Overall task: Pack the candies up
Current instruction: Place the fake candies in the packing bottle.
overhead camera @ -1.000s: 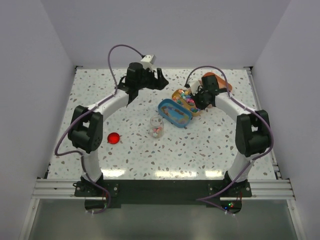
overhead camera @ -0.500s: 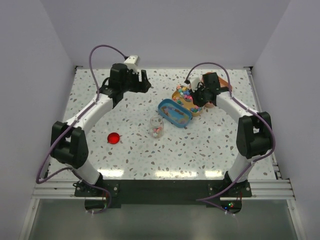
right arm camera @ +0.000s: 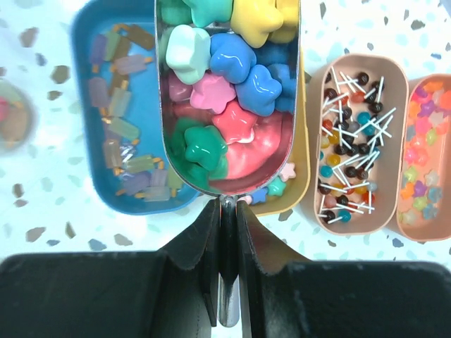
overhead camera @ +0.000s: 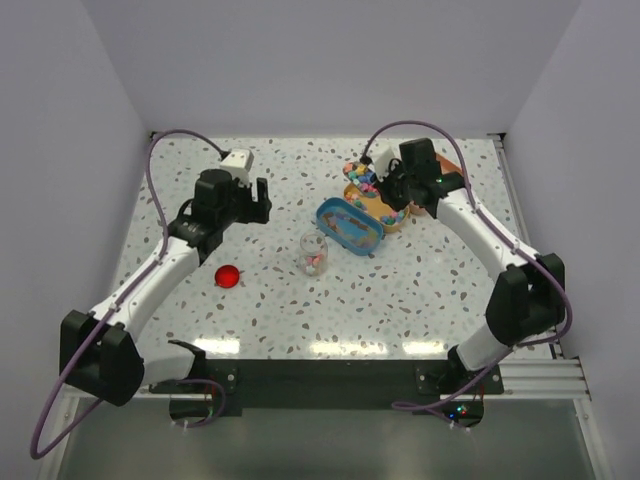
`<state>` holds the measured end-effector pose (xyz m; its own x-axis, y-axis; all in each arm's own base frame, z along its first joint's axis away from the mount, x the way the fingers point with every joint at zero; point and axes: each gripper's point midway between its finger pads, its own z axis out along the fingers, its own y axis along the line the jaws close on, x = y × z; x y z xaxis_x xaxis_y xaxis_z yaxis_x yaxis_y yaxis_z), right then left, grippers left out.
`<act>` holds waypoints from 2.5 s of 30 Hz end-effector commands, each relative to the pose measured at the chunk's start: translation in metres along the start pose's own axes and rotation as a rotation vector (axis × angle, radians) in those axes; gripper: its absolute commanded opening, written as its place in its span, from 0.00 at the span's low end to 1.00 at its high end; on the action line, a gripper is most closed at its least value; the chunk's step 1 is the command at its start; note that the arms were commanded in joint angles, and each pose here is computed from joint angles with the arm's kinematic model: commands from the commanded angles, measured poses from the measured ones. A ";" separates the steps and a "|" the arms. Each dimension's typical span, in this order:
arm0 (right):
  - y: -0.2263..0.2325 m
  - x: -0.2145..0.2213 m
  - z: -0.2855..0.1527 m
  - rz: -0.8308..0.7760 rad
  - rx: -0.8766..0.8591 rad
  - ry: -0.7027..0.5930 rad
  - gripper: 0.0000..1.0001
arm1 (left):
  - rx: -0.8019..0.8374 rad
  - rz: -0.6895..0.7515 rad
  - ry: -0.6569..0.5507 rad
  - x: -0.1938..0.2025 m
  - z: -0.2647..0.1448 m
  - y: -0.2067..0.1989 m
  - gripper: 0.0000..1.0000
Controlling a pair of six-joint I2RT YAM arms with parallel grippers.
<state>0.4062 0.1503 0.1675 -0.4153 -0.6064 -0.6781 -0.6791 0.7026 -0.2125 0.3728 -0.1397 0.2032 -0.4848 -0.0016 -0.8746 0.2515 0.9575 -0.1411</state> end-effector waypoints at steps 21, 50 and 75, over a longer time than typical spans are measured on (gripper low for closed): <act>0.106 -0.005 -0.113 -0.205 -0.083 0.113 0.00 | -0.333 0.075 -0.148 -0.016 -0.042 0.064 0.81; 0.141 0.004 -0.085 -0.454 -0.089 0.407 0.00 | -0.436 0.097 -0.151 -0.014 -0.045 0.082 0.84; 0.139 -0.009 -0.105 -0.643 0.103 0.519 0.00 | -0.438 0.103 -0.144 -0.012 -0.043 0.083 0.85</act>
<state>0.2478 0.2208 0.2021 -0.1950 -0.9806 -0.0207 -0.8614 0.1814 -0.4744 0.3570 -0.0527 0.2108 -0.3944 0.0836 -0.9151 -0.0760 0.9895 0.1232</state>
